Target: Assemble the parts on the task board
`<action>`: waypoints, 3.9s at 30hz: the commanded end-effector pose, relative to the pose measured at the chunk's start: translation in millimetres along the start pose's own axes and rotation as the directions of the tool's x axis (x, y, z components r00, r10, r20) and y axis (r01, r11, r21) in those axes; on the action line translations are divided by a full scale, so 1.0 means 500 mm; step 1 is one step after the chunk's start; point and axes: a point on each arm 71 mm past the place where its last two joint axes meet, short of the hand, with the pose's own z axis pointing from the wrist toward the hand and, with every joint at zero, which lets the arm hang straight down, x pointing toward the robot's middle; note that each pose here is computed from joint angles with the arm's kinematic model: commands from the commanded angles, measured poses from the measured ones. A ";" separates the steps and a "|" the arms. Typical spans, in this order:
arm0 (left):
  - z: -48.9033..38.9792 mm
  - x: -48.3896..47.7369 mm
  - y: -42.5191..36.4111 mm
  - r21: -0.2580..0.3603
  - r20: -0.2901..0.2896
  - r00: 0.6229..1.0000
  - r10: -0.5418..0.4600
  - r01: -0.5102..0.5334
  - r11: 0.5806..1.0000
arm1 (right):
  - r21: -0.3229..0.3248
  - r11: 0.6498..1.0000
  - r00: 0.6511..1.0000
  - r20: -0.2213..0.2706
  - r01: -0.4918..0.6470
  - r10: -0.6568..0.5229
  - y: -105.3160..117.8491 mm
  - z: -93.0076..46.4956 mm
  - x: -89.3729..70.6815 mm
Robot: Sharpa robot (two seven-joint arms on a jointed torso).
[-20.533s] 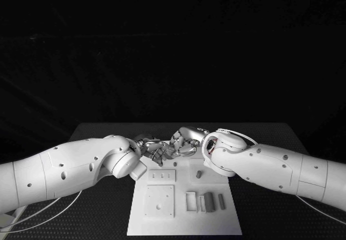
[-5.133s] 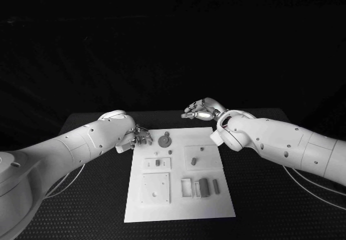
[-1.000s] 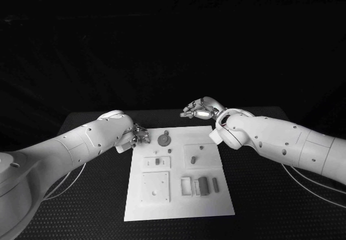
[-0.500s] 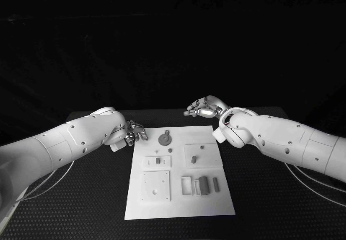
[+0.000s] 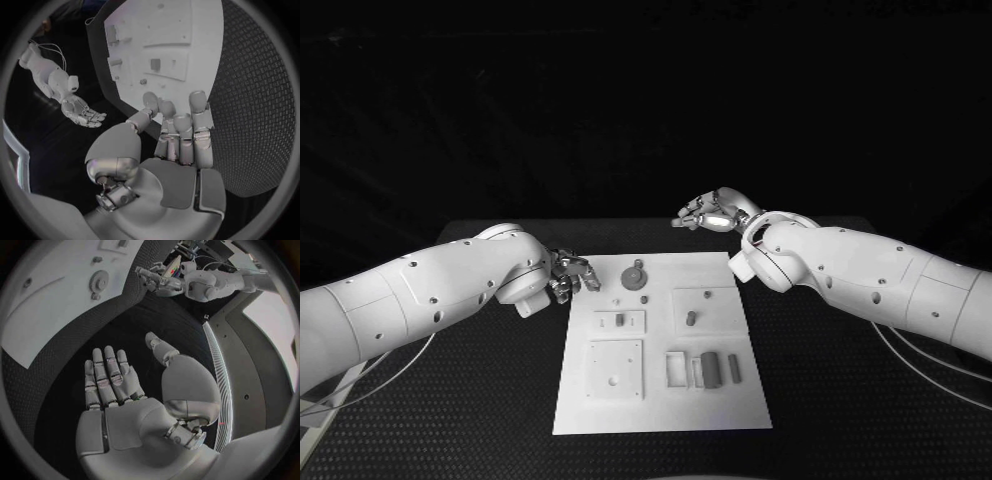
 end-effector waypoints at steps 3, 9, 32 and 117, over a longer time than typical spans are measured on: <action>-0.011 0.018 0.009 -0.002 0.043 0.998 -0.038 0.038 0.999 | -0.001 1.000 1.000 0.004 0.002 -0.002 -0.003 0.000 -0.005; -0.015 0.048 0.025 -0.025 0.006 1.000 -0.013 0.014 1.000 | 0.003 1.000 1.000 0.010 0.004 -0.004 -0.007 0.000 -0.009; -0.016 0.092 0.031 -0.026 -0.025 0.998 0.060 -0.060 0.998 | 0.005 1.000 1.000 0.008 0.005 -0.005 -0.007 0.002 -0.008; 0.022 0.124 0.035 -0.068 -0.070 0.988 0.140 -0.144 0.987 | 0.007 1.000 1.000 -0.005 0.000 0.000 -0.009 0.000 -0.008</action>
